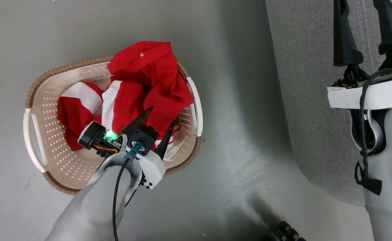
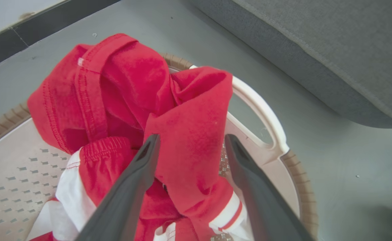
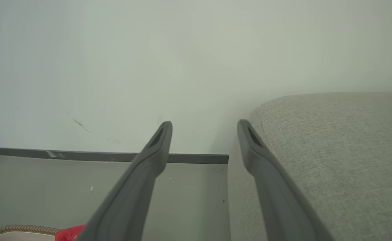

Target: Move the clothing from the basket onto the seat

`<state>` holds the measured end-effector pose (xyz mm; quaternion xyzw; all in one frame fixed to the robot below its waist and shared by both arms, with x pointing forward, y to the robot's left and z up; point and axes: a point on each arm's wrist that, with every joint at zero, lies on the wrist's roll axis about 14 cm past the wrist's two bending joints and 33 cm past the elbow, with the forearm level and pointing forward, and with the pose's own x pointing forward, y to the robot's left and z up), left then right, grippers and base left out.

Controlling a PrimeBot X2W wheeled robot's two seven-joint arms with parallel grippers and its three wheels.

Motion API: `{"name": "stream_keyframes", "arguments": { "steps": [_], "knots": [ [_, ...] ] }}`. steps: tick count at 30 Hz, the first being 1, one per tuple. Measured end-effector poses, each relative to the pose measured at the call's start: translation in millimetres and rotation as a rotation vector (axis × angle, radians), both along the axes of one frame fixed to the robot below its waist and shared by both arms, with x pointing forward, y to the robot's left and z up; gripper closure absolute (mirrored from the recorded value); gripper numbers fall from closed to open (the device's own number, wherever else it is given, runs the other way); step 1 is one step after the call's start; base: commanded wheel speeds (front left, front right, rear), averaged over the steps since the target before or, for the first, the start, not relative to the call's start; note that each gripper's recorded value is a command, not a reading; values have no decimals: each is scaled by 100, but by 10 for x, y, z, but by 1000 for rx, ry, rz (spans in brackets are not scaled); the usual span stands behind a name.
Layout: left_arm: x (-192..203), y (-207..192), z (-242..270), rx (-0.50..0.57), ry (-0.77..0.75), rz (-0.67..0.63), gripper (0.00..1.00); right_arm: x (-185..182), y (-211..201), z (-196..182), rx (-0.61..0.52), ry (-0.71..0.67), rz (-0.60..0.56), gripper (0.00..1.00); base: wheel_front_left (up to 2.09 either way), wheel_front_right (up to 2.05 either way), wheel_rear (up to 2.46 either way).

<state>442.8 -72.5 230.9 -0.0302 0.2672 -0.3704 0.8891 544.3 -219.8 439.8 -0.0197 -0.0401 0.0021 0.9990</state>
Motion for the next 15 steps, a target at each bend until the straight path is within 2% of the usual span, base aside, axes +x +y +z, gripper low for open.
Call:
{"name": "stream_keyframes", "arguments": {
  "steps": [9,15],
  "knots": [
    [66,-89,-187,12,15,-8,0,61,-96,-61,2,4,-18,0,0,0,0],
    [154,17,-371,53,27,17,0,87,-139,-101,-1,9,-24,0,0,0,0]
  ]
}}
